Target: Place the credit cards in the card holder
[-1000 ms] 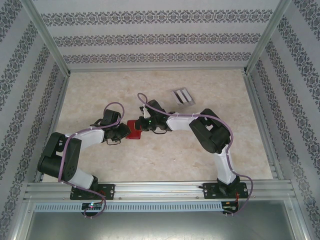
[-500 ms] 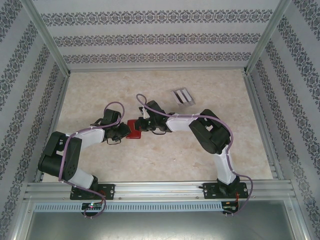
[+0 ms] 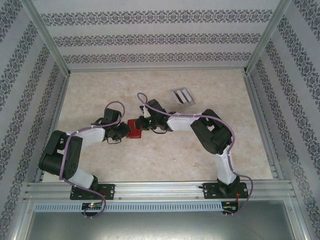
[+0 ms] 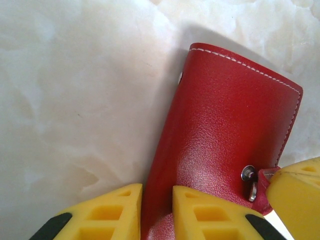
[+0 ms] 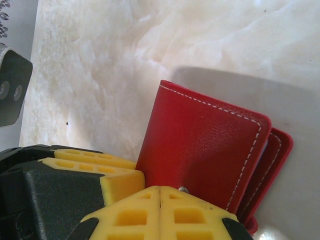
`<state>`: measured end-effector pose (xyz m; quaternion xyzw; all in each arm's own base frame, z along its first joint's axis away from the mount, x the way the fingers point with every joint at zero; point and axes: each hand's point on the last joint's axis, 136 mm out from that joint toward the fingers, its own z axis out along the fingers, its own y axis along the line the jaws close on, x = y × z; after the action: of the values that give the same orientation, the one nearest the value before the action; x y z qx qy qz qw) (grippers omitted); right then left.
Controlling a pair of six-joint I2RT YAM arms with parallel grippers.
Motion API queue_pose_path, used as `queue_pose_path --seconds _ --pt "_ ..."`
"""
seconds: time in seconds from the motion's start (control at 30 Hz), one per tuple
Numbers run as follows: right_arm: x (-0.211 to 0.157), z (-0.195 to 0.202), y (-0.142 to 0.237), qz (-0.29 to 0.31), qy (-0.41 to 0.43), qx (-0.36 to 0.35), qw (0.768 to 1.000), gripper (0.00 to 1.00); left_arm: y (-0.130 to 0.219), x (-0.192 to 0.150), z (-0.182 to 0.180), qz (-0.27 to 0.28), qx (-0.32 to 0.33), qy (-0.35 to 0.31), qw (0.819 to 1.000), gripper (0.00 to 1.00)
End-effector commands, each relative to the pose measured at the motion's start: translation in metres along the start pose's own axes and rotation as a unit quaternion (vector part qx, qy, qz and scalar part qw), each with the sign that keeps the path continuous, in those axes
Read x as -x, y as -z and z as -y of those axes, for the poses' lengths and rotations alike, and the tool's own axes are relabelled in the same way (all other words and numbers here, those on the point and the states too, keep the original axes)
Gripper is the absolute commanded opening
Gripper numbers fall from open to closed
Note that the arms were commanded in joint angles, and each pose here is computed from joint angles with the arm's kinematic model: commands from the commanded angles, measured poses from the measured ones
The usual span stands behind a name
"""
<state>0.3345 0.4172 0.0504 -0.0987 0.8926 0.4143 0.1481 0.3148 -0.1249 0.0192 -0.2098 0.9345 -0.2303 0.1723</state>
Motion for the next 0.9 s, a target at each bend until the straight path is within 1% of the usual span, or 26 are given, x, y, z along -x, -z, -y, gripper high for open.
queue_pose_path --seconds 0.0,0.27,0.47,0.7,0.87 --pt "0.012 -0.003 0.001 0.017 0.009 0.003 1.0 0.0 -0.014 -0.024 -0.031 -0.041 0.058 0.009 0.997 0.22" --pt "0.018 -0.003 0.004 0.028 0.015 -0.001 0.999 0.0 -0.013 -0.023 -0.031 -0.04 0.058 0.009 0.997 0.22" --pt "0.018 0.005 -0.001 0.028 0.016 -0.013 0.999 0.0 -0.013 -0.023 -0.03 -0.039 0.055 0.007 0.998 0.22" --pt "0.008 0.011 -0.013 0.011 0.012 -0.014 1.0 0.0 -0.013 -0.023 -0.03 -0.041 0.056 0.009 0.998 0.22" --pt "-0.001 0.015 -0.015 0.004 0.008 -0.016 1.0 0.0 -0.014 -0.024 -0.031 -0.041 0.058 0.009 0.997 0.22"
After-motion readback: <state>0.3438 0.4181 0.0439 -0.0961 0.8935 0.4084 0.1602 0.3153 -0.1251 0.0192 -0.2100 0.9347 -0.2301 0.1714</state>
